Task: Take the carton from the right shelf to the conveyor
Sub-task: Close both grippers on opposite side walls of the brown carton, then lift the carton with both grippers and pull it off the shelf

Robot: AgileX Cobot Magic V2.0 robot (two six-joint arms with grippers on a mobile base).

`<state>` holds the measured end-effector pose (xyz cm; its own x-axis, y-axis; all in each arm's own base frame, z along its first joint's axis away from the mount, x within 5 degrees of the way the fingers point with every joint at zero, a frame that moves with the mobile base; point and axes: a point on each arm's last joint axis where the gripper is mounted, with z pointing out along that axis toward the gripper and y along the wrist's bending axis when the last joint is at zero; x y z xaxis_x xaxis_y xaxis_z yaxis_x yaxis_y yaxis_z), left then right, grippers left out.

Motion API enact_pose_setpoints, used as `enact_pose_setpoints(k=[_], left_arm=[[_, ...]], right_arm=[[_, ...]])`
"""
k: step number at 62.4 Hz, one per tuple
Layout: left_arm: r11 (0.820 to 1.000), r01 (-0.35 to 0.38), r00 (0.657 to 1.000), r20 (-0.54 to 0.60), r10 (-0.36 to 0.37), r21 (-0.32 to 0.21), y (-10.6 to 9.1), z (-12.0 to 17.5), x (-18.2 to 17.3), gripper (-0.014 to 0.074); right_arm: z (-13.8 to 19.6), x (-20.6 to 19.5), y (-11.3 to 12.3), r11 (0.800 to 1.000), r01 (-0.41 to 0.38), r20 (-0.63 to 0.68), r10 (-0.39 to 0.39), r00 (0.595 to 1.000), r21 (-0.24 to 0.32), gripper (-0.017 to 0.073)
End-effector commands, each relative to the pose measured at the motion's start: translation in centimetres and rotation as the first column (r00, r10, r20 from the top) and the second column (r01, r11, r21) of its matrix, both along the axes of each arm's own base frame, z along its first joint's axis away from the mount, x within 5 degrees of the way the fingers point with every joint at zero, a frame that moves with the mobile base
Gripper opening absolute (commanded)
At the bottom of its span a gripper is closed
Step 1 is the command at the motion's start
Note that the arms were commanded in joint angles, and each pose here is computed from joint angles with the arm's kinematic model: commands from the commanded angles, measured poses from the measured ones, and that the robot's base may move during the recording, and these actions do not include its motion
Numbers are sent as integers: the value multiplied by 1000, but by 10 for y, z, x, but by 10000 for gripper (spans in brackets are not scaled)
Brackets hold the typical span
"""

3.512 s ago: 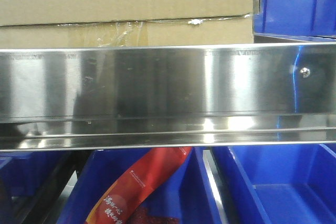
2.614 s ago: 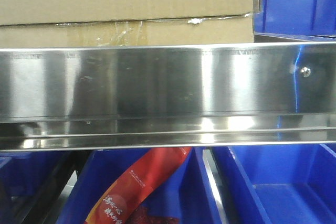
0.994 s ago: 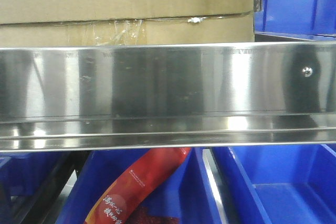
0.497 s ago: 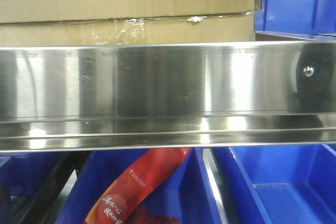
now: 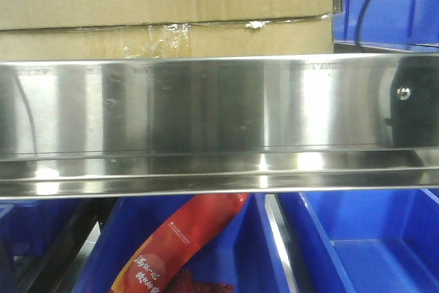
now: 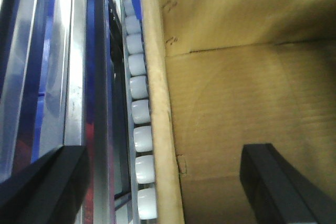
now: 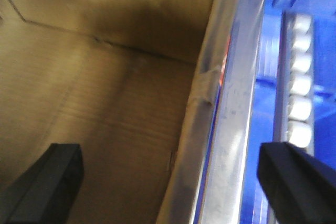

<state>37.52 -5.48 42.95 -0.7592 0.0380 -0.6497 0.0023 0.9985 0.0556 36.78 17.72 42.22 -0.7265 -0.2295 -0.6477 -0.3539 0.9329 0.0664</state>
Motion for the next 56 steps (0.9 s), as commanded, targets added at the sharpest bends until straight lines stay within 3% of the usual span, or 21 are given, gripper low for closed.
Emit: enact_pose_setpoints(k=[1, 13, 15, 18, 35, 56], left_arm=[[1000, -5, 1000, 21, 5, -14, 0, 5, -1, 382], [1000, -5, 1000, 21, 5, -14, 0, 5, -1, -49], [1000, -5, 1000, 21, 5, -14, 0, 5, -1, -14], [1000, -5, 1000, 21, 5, -14, 0, 5, -1, 8], [1000, -5, 999, 42, 6, -18, 1, 13, -6, -10], [996, 40, 972, 234, -21, -79, 6, 81, -80, -10]], right_arm=[[7, -1, -3, 1000, 8, 34, -8, 999, 1, 370], [7, -1, -3, 1000, 8, 34, -8, 999, 1, -59], [7, -1, -3, 1000, 8, 34, -8, 999, 1, -93], [7, -1, -3, 1000, 8, 34, -8, 999, 1, -68], [21, -11, -8, 1000, 8, 65, -9, 998, 17, -68], [90, -77, -36, 995, -11, 228, -12, 974, 99, -68]])
